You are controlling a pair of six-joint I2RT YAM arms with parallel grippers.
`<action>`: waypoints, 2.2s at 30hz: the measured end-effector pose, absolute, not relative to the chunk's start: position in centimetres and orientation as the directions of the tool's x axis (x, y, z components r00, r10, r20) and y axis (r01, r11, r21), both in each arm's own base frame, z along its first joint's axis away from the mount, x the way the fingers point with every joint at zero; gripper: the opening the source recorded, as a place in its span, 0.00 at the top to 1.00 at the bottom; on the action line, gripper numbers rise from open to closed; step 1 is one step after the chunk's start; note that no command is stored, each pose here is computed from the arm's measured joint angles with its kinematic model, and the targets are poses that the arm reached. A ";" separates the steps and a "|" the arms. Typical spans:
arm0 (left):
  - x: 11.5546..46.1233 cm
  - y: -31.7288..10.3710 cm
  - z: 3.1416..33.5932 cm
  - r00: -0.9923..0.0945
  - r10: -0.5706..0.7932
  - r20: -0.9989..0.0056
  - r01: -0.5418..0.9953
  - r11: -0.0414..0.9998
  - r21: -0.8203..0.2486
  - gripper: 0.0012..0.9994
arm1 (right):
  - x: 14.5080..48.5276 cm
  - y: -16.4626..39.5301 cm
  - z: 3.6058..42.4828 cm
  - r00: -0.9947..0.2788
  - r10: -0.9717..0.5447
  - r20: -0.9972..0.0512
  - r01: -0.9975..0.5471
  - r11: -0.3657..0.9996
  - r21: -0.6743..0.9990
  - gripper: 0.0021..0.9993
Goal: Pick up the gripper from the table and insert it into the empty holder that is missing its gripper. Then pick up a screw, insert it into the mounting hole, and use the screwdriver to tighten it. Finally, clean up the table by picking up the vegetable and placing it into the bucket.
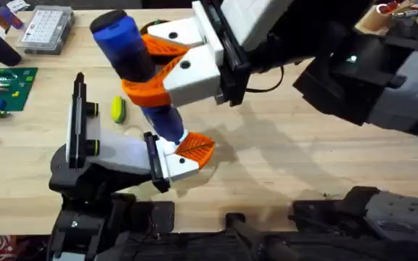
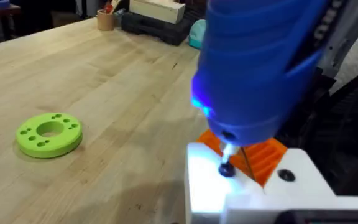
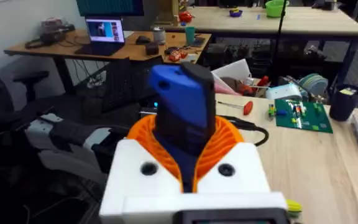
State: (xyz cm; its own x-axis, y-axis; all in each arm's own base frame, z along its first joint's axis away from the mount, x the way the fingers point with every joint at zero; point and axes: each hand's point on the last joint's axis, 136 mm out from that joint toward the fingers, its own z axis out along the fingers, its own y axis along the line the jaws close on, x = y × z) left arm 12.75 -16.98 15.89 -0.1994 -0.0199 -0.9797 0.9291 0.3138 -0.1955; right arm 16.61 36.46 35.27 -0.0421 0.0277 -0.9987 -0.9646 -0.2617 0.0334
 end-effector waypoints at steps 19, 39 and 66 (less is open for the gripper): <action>12.8 -17.0 15.9 -0.201 -0.020 -0.979 0.929 0.314 -0.197 0.99 | 17.3 37.1 34.5 -0.055 0.034 -0.998 -0.965 -0.259 0.045 0.93; 12.8 -17.0 15.9 -0.199 -0.020 -0.980 0.929 0.314 -0.195 0.99 | 17.1 36.9 36.3 -0.032 0.103 -0.994 -0.963 -0.269 0.004 0.93; 12.8 -17.0 15.9 -0.200 -0.020 -0.980 0.929 0.314 -0.196 0.99 | 17.9 36.3 35.7 -0.152 0.050 -0.987 -0.954 -0.270 0.133 0.93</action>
